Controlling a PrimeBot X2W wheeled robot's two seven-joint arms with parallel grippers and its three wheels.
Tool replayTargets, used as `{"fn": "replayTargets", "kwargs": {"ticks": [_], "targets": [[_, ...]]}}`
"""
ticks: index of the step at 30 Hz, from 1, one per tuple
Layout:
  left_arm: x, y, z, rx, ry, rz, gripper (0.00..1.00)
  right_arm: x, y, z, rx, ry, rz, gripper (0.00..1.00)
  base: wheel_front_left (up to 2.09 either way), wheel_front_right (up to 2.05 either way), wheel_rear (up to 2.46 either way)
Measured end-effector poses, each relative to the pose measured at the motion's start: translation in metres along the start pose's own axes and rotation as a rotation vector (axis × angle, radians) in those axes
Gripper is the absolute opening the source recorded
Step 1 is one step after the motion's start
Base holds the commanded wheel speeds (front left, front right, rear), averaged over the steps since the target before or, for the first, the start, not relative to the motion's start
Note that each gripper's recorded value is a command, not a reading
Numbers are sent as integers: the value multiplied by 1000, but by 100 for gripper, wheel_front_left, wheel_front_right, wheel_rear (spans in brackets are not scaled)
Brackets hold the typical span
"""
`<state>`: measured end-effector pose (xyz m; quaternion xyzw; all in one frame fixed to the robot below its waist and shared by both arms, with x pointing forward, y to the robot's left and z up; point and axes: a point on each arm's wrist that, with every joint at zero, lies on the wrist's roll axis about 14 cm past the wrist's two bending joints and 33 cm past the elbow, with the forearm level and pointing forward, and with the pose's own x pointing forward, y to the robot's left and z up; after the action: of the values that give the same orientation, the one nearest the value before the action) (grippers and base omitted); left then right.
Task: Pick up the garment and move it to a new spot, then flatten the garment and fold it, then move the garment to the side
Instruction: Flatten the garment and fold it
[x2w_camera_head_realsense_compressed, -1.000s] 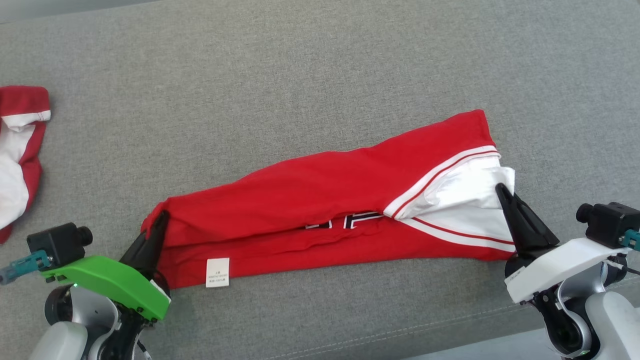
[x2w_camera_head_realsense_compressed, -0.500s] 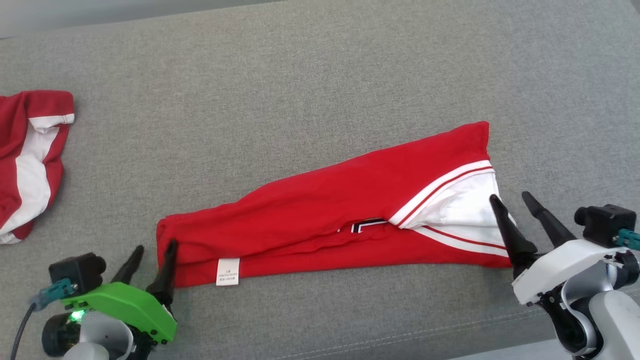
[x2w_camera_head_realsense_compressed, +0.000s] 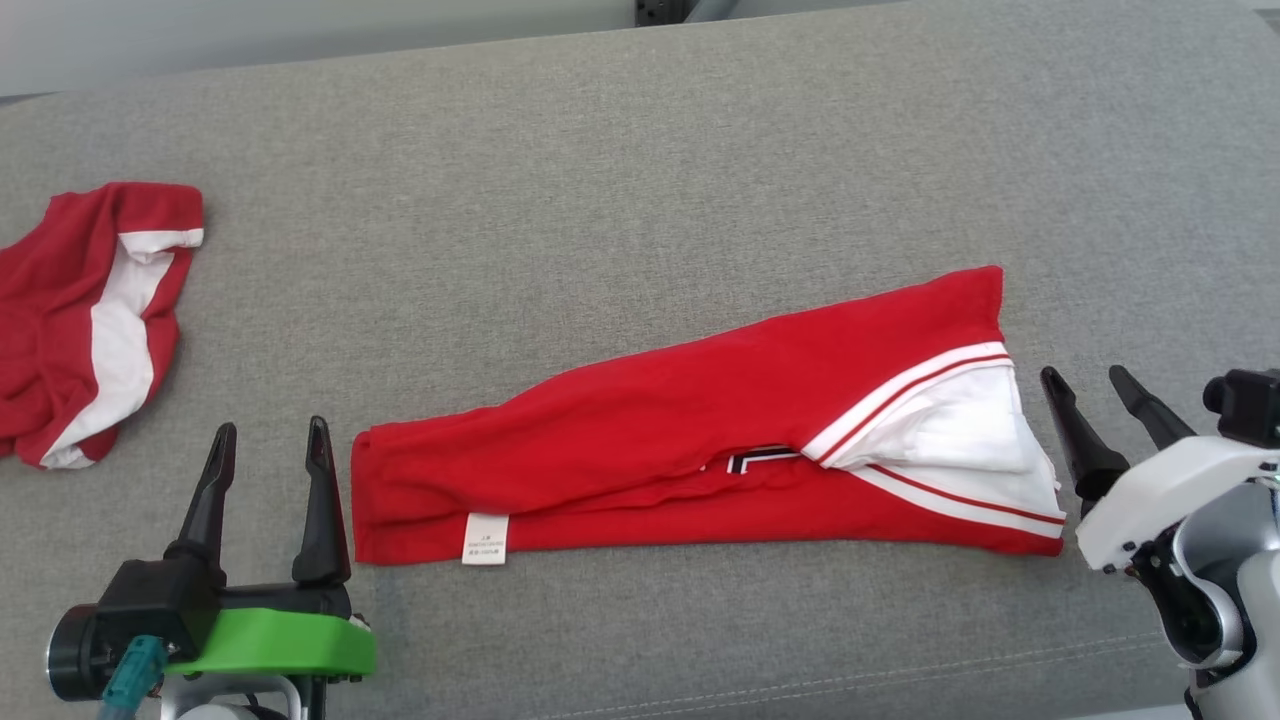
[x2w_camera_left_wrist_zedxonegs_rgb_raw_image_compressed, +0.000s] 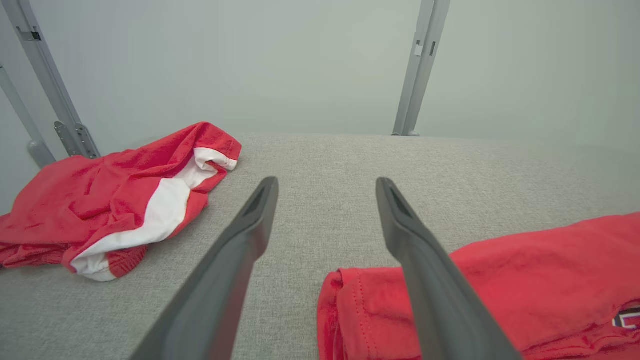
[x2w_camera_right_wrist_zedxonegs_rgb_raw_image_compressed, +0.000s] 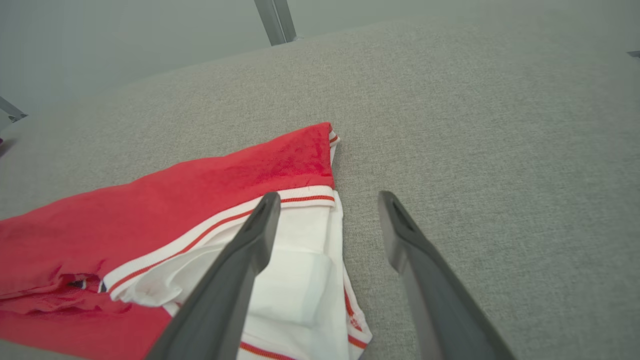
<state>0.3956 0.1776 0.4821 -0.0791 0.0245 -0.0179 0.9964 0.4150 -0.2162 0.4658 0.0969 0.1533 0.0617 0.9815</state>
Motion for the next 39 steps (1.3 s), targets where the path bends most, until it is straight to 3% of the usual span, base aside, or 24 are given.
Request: {"fn": "replayTargets", "kwargs": {"ticks": [8, 20, 21, 22, 23, 24, 28, 33, 39], "targets": [[-15, -10, 6, 41, -43, -31, 100, 38, 2, -39, -10, 184, -16, 100, 0, 0, 0], [-29, 7, -3, 38, -26, 24, 100, 62, 26, -83, 33, 358, 27, 100, 0, 0, 0], [-28, 7, -4, 35, -24, 23, 100, 62, 28, -85, 48, 371, 34, 84, 0, 0, 0], [-28, 6, -5, 34, -22, 21, 100, 63, 31, -85, 57, 379, 42, 37, 0, 0, 0], [-28, 6, -6, 33, -20, 19, 100, 64, 33, -86, 69, 384, 49, 37, 0, 0, 0], [-28, 6, -7, 32, -19, 16, 100, 64, 35, -86, 90, 384, 51, 0, 0, 0, 0], [-26, 3, -12, 25, -6, 0, 100, 67, 45, -85, 203, 364, 69, 0, 0, 0, 0], [-22, 1, -15, 30, 2, -16, 100, 67, 30, -82, 321, 336, 31, 0, 0, 0, 0], [-18, 2, -18, 29, 5, -11, 100, 55, -55, -62, 376, 258, -153, 0, 0, 0, 0]]}}
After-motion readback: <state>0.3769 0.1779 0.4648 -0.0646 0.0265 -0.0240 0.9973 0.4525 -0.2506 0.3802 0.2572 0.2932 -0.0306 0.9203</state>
